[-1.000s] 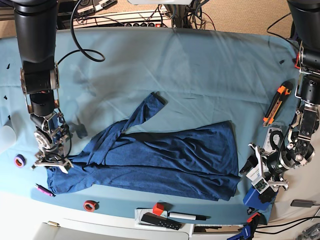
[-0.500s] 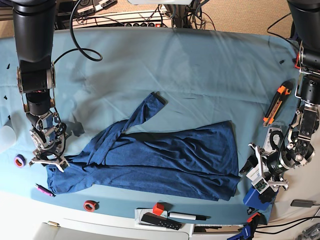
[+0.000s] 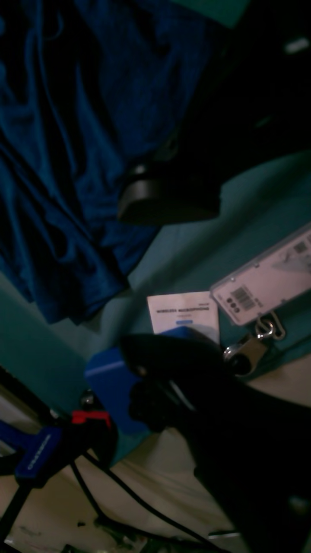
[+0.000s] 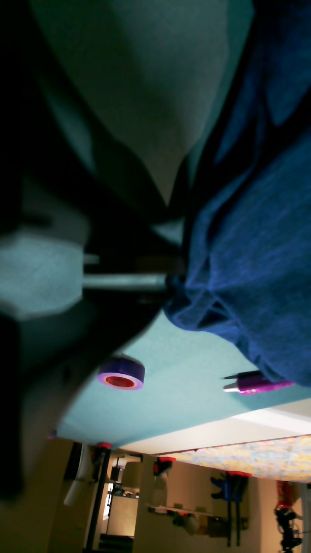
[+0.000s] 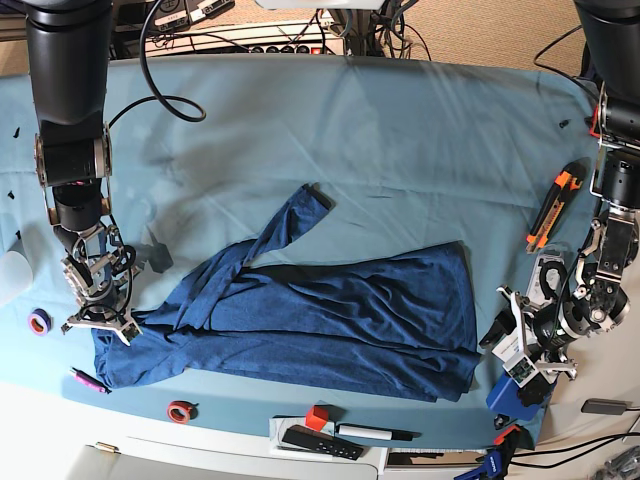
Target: Layout the t-shirt on the table in an organized manner, then fold the t-shirt properly
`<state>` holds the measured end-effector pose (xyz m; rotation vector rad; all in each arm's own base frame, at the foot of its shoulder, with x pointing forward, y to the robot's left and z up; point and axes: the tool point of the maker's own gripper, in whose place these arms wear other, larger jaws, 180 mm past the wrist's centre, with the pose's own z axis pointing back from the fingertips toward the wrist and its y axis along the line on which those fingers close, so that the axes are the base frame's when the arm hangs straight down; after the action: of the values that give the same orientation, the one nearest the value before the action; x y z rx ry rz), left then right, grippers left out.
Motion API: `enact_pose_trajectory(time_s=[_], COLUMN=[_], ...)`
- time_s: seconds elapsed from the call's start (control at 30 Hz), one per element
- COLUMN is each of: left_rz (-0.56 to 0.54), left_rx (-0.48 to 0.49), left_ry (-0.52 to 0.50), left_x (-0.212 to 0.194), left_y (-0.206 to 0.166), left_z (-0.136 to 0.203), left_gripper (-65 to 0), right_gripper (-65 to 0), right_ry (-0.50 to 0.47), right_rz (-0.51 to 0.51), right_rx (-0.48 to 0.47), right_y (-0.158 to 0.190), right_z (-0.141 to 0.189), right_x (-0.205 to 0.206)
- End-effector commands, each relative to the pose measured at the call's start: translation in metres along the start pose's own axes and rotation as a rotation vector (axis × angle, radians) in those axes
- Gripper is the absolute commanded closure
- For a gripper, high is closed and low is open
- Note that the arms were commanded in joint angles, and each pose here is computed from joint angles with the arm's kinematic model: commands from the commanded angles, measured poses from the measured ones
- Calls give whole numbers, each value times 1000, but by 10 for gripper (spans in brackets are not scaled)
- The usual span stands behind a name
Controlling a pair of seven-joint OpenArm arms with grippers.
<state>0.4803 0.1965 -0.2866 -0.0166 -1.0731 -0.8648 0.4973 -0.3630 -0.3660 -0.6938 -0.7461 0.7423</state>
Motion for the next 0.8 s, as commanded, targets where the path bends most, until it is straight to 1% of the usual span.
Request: enact_pose_trajectory(time_s=[0.0, 0.13, 0.23, 0.33, 0.47, 0.53, 0.57, 0.6, 0.77], left_rz=[-13, -13, -13, -13, -13, -12, -12, -10, -3], left_rx=[44, 44, 44, 44, 44, 44, 47, 54, 90], left_ry=[-55, -56, -57, -56, -57, -57, -57, -57, -57], left_x=[22, 22, 22, 22, 22, 22, 22, 22, 22], left_y=[21, 21, 21, 21, 21, 21, 22, 23, 29], left_z=[7, 7, 7, 7, 7, 7, 7, 7, 8], left_gripper=[-369, -369, -369, -369, -369, -369, -369, -369, -369], right_gripper=[0, 0, 0, 0, 0, -98, -135, -149, -151], right_ry=[-35, -30, -24, -22, -32, -36, -41, -50, -117], right_rz=[-15, -14, -10, 0, 16, 20, 21, 20, 25], right_rx=[-79, -131, -150, -140, -93, -65, -51, -37, 4], right_y=[-34, -43, -42, -30, 0, 18, 27, 36, 66], right_z=[1, 2, 3, 3, 3, 3, 3, 2, 2], right_x=[13, 12, 9, 1, -7, -6, -4, 1, 42])
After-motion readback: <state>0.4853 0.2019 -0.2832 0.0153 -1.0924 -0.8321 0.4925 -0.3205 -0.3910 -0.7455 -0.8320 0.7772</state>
